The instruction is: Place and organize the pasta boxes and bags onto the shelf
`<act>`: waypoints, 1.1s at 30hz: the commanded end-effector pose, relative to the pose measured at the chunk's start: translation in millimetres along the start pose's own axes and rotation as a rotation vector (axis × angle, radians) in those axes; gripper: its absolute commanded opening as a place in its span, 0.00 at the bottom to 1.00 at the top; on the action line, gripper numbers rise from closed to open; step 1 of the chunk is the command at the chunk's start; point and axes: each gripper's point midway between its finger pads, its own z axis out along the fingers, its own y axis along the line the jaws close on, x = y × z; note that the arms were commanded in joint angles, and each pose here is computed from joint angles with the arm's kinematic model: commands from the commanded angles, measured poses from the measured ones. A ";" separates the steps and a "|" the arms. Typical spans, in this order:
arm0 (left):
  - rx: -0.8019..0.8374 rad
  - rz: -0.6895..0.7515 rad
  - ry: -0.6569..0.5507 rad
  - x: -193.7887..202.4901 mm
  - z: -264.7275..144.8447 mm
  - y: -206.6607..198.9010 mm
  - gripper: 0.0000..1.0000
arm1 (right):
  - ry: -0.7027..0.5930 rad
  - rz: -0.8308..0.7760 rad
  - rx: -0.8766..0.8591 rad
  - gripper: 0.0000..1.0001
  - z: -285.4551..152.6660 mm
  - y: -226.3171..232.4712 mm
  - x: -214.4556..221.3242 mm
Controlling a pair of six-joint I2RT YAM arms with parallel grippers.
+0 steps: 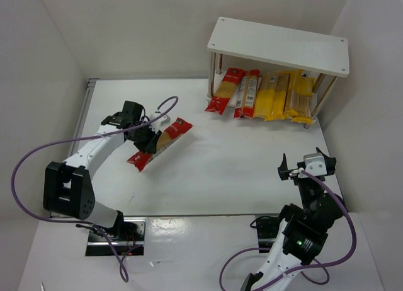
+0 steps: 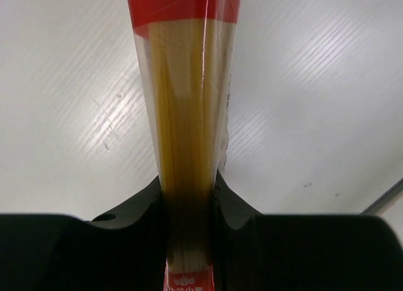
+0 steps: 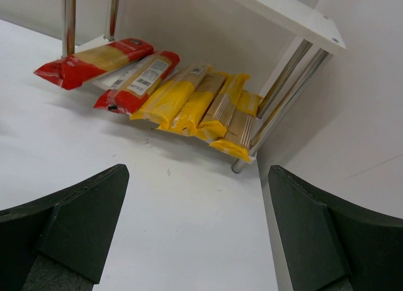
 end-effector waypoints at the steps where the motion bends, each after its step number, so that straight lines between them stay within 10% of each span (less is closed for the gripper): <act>1: 0.071 0.013 -0.221 -60.1 -35.9 -18.4 0.00 | -0.004 -0.013 0.012 1.00 -1.8 -1.0 -1.2; 10: 0.326 -0.055 -0.305 -101.5 -48.8 -62.5 0.00 | 0.003 -0.008 0.010 1.00 -0.7 -0.8 2.5; 33: 0.303 -0.204 -0.524 -269.5 -29.3 -83.9 0.00 | 0.015 0.063 0.132 1.00 7.1 -25.5 5.0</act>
